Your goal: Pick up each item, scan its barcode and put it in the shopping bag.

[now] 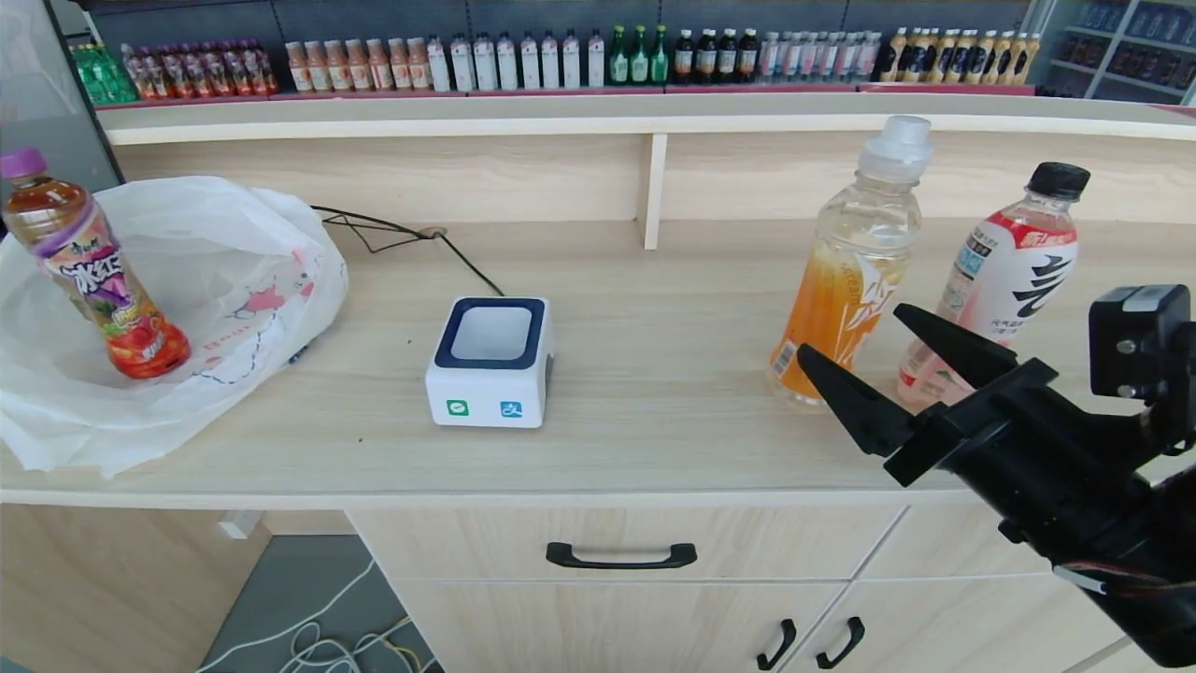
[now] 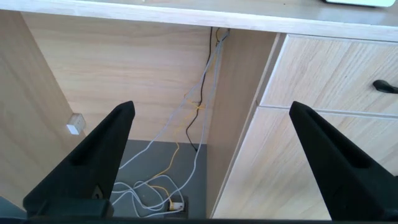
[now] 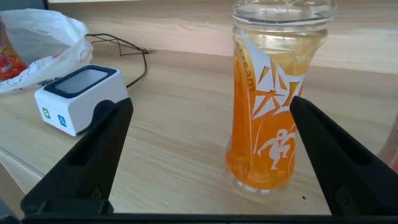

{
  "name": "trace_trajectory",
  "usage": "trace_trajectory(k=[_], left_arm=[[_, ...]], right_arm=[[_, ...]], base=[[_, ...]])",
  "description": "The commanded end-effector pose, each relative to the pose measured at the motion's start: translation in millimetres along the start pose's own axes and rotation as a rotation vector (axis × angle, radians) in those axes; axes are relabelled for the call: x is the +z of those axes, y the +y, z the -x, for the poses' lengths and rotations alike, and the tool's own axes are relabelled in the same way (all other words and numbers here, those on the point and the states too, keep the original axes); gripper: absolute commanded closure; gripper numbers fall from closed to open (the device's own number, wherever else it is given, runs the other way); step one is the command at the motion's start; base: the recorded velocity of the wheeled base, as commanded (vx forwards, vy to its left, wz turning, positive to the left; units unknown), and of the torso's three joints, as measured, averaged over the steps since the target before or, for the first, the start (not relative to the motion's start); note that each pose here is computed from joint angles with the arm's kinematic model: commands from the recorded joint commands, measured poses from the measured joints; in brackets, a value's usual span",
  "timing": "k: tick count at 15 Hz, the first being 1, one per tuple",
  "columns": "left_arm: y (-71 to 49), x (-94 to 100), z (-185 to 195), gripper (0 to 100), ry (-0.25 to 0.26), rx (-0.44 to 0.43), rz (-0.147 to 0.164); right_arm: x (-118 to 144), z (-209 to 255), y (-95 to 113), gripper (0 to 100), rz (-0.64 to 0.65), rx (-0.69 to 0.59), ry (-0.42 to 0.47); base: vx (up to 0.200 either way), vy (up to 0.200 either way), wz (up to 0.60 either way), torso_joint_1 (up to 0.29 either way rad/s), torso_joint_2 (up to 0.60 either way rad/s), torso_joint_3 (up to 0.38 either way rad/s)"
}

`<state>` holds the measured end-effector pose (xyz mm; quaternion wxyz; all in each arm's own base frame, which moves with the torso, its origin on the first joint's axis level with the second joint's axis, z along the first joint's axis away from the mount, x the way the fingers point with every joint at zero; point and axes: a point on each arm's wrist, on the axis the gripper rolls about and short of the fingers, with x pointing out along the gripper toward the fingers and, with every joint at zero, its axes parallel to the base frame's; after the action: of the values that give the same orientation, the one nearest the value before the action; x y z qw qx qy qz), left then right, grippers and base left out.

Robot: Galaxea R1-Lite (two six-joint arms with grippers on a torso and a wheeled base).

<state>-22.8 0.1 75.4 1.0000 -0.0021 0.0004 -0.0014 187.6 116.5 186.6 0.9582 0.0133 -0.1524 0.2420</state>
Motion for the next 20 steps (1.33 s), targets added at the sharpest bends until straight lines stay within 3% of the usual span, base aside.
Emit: trace_trajectory(k=[1,6,20], left_arm=[[0.0,0.0,0.0,0,-0.001,0.001,0.000],[-0.1,0.0,0.0,0,-0.001,0.003,0.000],[0.0,0.0,0.0,0,-0.001,0.001,-0.001]], right_arm=[[-1.9,-3.2,-0.4,0,0.004,-0.005,0.003],[-6.6,-14.1,-2.4,0,0.008,-0.162,0.018],[-15.6,-44.1,-9.5,0,-0.019,-0.229,0.000]], base=[[0.000,0.000,0.00,0.000,0.00,0.000],[0.000,0.000,0.00,0.000,0.00,0.000],[0.000,0.000,0.00,0.000,0.00,0.000]])
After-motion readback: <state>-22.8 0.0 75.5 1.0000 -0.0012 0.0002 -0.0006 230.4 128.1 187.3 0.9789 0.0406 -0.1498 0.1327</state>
